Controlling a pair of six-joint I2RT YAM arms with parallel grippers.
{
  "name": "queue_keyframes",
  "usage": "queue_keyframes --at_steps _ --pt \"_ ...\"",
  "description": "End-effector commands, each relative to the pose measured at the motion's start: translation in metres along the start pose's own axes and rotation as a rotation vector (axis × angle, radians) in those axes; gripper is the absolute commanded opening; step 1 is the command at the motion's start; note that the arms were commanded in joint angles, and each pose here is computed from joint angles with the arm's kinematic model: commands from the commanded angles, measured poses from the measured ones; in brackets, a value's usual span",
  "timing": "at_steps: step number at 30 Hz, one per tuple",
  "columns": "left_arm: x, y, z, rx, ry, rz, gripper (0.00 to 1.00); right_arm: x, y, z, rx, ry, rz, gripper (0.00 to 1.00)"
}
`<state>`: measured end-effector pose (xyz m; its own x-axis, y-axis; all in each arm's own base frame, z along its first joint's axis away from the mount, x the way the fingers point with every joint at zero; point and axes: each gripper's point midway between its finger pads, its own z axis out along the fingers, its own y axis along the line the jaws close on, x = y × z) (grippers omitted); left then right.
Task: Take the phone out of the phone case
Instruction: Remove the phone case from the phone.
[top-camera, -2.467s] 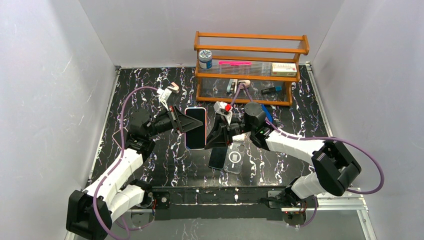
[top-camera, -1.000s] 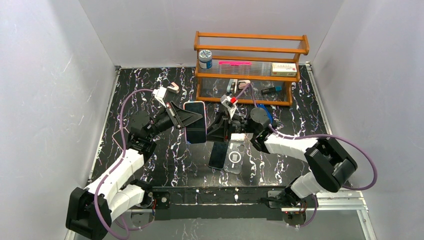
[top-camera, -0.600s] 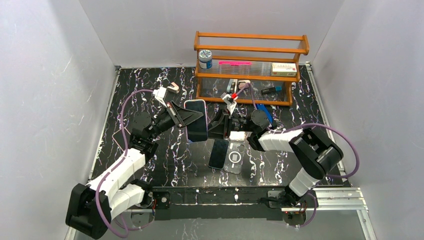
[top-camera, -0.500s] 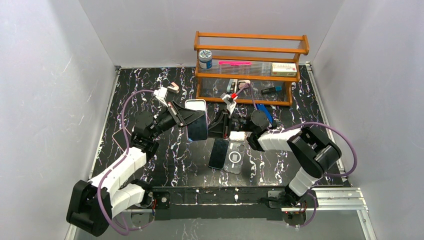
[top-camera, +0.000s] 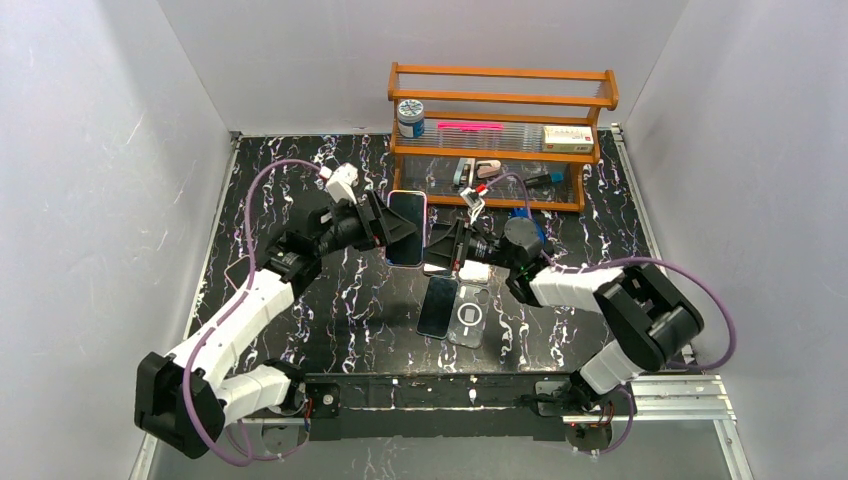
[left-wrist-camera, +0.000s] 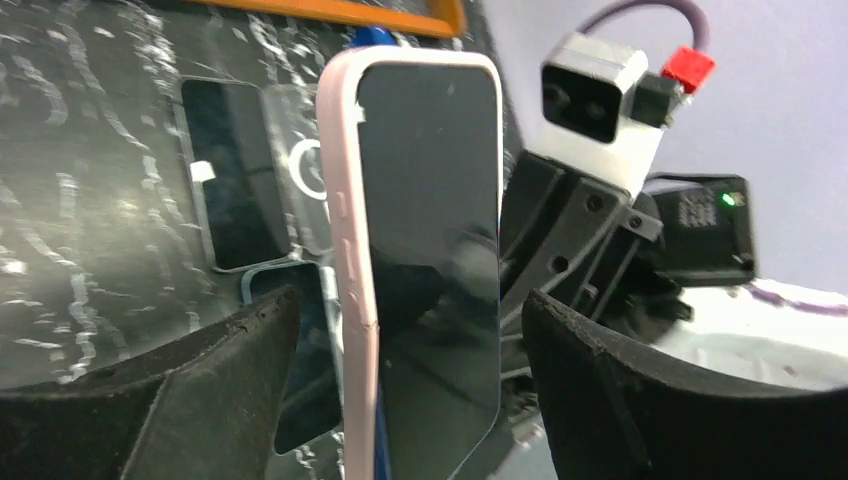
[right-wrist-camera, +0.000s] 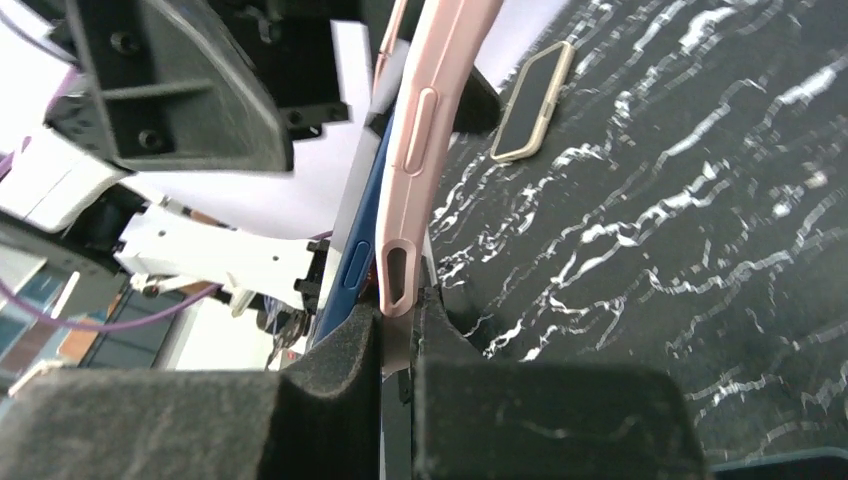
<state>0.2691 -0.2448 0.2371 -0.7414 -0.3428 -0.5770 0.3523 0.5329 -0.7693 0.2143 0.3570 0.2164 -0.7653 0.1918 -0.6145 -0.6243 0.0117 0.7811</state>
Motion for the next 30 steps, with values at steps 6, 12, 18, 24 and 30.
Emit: queue_keyframes --at_steps 6,12,18,24,30 --pt "-0.008 0.041 -0.028 -0.367 0.024 0.298 0.81 -0.015 -0.026 -0.016 0.341 -0.051 0.064 0.01" --pt "0.013 0.024 -0.021 -0.447 0.06 0.516 0.81 -0.017 -0.03 -0.019 0.439 -0.048 0.091 0.01" --pt "0.033 0.015 -0.009 -0.53 0.101 0.705 0.76 -0.021 -0.028 -0.021 0.464 -0.065 0.116 0.01" --pt "0.047 0.02 0.0 -0.607 0.121 0.828 0.64 -0.02 -0.024 -0.02 0.447 -0.065 0.134 0.01" --pt "0.049 0.022 0.007 -0.661 0.111 0.881 0.58 -0.018 -0.018 -0.017 0.417 -0.06 0.145 0.01"
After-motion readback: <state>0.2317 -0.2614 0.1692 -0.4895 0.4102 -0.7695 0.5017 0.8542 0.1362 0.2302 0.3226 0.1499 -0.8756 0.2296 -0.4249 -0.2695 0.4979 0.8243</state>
